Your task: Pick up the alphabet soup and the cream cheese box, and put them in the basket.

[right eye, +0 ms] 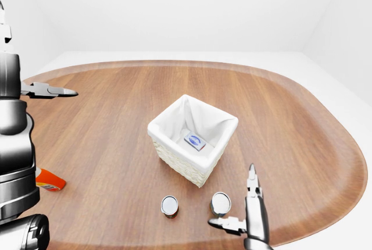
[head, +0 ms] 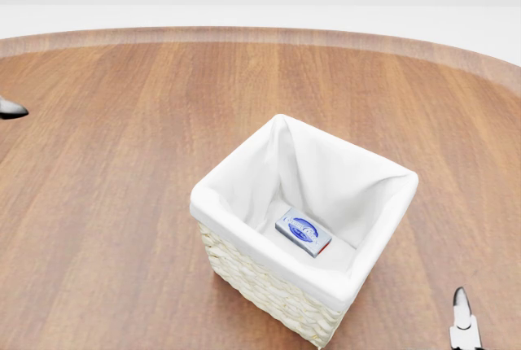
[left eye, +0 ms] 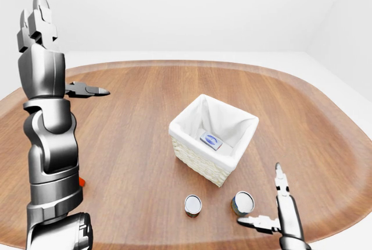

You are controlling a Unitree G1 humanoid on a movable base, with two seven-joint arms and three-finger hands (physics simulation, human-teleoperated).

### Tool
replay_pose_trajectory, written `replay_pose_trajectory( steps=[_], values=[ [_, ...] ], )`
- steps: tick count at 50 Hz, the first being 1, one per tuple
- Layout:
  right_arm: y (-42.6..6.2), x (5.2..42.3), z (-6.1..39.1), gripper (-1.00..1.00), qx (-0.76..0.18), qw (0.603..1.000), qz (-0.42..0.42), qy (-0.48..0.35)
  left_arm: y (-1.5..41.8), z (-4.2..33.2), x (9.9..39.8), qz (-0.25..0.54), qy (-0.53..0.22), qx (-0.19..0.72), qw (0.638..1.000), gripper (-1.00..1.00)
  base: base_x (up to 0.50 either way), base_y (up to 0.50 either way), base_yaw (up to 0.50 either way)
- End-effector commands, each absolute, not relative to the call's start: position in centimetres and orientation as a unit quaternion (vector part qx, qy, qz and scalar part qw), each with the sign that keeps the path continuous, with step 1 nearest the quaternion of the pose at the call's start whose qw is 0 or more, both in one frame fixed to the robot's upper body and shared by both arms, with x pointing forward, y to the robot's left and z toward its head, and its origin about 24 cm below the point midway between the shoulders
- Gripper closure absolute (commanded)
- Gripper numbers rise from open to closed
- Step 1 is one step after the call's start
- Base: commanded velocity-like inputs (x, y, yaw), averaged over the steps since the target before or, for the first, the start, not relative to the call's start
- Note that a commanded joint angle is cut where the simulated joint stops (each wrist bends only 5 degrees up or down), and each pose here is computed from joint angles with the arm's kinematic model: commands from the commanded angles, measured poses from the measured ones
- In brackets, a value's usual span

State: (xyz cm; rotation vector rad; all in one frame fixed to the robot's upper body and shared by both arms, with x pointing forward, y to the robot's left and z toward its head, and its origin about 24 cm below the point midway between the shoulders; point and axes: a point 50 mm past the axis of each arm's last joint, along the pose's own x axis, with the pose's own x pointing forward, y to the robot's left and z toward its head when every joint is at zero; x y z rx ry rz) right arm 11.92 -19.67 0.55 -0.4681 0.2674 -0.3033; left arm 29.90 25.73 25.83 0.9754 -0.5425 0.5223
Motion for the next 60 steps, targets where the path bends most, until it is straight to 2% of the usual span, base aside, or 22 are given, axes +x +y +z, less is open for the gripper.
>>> replay_pose_trajectory(
  steps=[1,60],
  values=[
    [-19.1,11.8,-0.5,-1.0,-0.243,0.95,-0.134,0.146,25.7,25.8,29.9,0.245,-0.255,0.458,0.816,-1.0,0.0,0.0,0.0],
    [-18.3,12.9,-6.6,-1.0,-0.31,0.919,-0.122,0.21,25.7,25.8,29.9,0.246,-0.255,0.456,0.816,-1.0,0.0,0.0,0.0]
  ],
)
